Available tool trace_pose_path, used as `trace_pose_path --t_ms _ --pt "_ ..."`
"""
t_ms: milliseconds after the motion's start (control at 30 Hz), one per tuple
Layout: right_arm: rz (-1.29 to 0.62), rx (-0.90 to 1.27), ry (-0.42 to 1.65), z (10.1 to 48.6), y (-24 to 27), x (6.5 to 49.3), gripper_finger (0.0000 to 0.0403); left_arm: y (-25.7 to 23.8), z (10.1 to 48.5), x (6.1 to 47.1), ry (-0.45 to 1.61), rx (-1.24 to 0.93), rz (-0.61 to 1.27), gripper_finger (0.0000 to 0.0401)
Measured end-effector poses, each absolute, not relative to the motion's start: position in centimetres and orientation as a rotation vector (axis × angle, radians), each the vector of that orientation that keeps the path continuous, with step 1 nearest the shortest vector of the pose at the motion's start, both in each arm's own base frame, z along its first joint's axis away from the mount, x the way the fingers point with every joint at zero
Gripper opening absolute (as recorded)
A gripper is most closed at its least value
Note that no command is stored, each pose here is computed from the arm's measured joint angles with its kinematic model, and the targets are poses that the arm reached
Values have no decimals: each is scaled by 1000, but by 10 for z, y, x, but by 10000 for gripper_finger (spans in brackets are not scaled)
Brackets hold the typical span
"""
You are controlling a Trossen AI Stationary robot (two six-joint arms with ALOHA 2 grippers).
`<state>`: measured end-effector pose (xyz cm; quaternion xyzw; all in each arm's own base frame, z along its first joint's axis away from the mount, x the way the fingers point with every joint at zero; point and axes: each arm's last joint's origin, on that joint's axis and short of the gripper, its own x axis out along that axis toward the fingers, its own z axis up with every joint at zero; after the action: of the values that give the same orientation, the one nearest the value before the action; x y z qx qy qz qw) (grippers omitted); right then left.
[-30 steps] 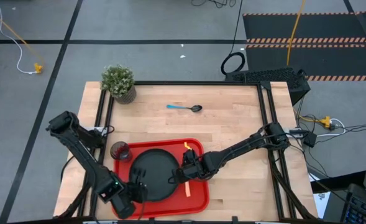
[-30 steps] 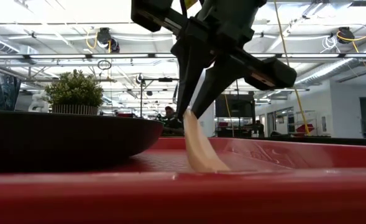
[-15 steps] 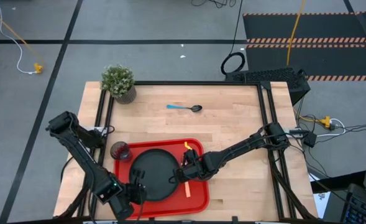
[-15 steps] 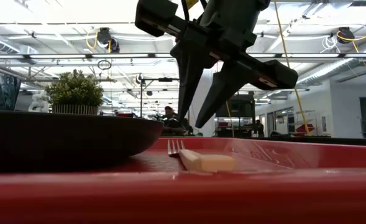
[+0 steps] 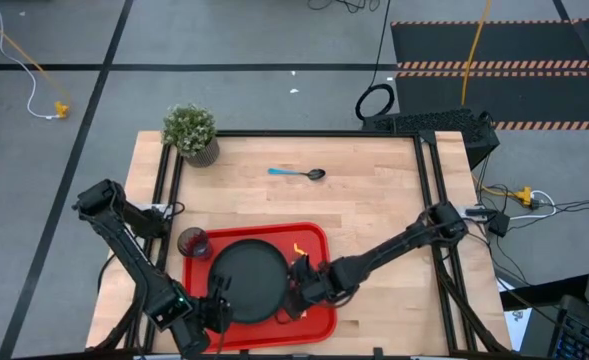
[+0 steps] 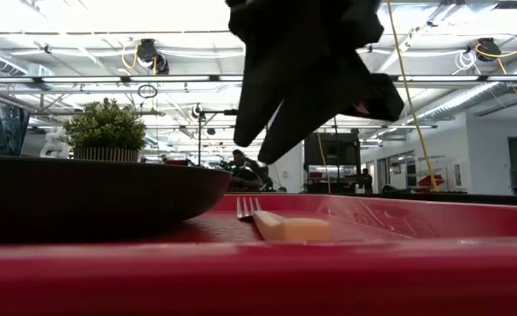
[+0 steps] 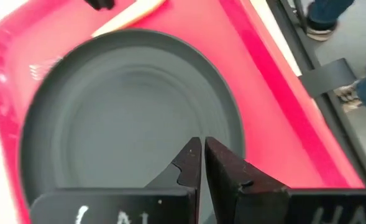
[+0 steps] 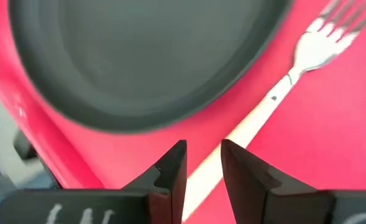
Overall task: Pick and place plate/cup/fork/spoon on tray
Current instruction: Put the blue spoon on red the serving tray on the right side of the orange fork
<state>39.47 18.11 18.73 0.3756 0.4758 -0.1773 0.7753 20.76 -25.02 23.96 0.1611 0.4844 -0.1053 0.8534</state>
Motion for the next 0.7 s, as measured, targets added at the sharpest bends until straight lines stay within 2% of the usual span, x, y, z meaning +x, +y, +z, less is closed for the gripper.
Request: trace_pose_path --t_ms 200,333,500,700 --pt "-270 447 989 191 187 391 91 -238 243 219 948 408 -113 26" --pt "-273 189 933 191 184 391 91 -219 250 233 906 413 -12 26" --pt "-345 77 928 191 180 386 91 -183 265 251 902 404 74 26" --pt "-405 28 969 200 199 357 91 -134 277 274 903 364 177 26"
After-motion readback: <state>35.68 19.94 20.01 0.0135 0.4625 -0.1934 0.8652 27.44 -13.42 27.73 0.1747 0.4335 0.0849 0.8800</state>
